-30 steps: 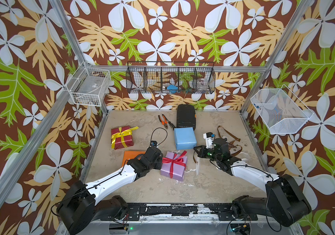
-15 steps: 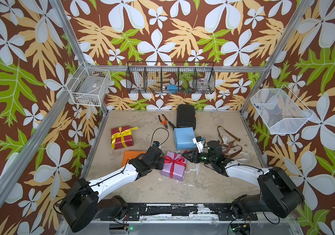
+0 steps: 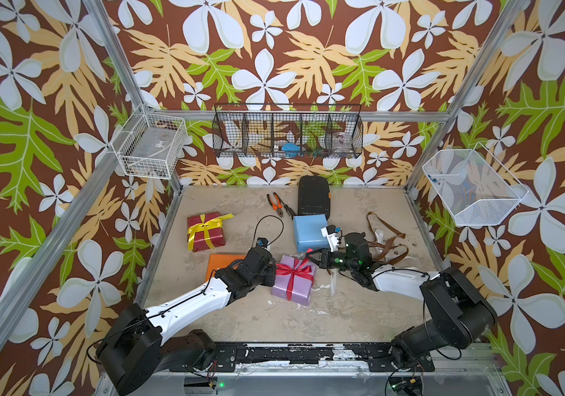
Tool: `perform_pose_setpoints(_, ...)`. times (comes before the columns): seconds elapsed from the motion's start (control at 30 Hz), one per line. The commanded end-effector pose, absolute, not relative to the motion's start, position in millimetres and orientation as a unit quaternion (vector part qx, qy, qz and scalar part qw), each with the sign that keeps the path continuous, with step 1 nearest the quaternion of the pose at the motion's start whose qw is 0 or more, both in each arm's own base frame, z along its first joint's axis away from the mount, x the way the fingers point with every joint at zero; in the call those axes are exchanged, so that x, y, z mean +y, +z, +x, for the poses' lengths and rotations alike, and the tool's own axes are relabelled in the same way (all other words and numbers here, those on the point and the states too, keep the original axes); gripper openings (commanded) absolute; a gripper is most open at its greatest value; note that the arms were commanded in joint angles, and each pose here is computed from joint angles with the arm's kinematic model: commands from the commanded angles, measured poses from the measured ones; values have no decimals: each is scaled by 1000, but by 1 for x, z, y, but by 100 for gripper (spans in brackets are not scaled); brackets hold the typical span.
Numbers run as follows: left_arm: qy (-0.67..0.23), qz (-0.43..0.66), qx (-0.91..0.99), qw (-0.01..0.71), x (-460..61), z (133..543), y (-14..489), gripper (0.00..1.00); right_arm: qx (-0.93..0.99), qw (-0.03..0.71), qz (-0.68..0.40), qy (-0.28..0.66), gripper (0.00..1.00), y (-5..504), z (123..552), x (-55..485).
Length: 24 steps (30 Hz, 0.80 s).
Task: Untie the ribbon bows on the gift boxes
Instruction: Untie the ribbon from the gift box.
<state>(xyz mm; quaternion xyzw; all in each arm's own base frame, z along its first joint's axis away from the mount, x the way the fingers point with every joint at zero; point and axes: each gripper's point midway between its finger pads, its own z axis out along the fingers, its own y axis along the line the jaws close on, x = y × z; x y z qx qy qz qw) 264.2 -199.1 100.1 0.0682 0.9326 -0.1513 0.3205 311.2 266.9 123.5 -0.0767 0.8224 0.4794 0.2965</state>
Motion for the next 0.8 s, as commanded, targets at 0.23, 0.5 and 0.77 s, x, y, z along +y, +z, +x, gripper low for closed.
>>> perform_pose_setpoints(0.23,-107,72,934,333,-187,271,106,0,834,327,-66,439,0,124,320,252)
perform_pose_setpoints(0.5,-84,17,928,362,-164,275,105,0,840,351,-9,413,0,122,328,209)
perform_pose_setpoints(0.77,-106,-71,906,403,-129,286,118,0,840,382,39,382,0,127,335,162)
